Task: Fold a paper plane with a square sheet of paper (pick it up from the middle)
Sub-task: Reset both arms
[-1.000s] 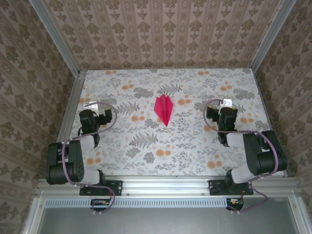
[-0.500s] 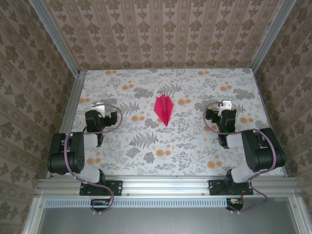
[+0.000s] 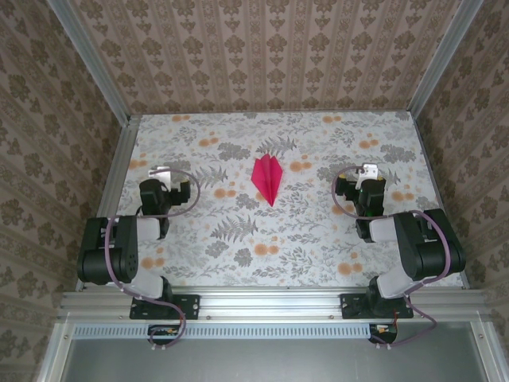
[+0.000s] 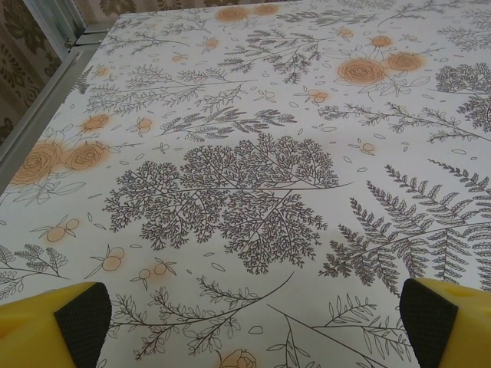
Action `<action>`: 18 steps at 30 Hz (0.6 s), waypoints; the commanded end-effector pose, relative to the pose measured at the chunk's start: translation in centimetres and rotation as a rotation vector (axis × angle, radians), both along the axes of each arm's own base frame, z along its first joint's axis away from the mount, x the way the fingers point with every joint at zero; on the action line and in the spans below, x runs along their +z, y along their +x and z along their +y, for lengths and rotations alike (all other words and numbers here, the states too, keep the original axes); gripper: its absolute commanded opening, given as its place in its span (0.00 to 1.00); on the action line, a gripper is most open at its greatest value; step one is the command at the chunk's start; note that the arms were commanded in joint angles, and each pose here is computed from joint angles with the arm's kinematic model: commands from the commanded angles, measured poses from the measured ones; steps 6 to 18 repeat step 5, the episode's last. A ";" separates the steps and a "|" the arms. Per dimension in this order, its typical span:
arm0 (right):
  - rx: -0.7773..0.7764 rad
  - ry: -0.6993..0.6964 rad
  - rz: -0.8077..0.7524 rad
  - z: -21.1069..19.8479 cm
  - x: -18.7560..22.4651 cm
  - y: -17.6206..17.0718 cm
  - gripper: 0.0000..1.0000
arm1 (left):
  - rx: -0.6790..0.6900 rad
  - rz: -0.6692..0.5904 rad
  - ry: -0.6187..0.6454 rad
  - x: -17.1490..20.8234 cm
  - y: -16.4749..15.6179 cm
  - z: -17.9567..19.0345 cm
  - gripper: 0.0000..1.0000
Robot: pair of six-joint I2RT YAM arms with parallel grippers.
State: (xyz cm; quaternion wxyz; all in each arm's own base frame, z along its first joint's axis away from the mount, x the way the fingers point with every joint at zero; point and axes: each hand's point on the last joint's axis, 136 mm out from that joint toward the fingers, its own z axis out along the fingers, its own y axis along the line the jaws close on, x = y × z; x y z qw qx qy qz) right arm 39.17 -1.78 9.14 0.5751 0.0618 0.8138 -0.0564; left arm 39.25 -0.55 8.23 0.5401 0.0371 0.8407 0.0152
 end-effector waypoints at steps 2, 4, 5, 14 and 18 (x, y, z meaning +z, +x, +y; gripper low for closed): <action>0.011 0.002 -0.041 0.1 1.0 0.6 1.00 | -0.008 -0.028 0.023 0.9 0.7 -0.1 1.00; 0.011 0.002 -0.043 0.2 1.1 0.5 1.00 | -0.009 -0.028 0.023 0.9 0.7 -0.2 1.00; 0.026 0.005 -0.047 0.4 1.1 0.5 1.00 | -0.008 -0.028 0.023 0.9 0.7 -0.1 1.00; 0.026 0.005 -0.047 0.4 1.1 0.5 1.00 | -0.008 -0.028 0.023 0.9 0.7 -0.1 1.00; 0.026 0.005 -0.047 0.4 1.1 0.5 1.00 | -0.008 -0.028 0.023 0.9 0.7 -0.1 1.00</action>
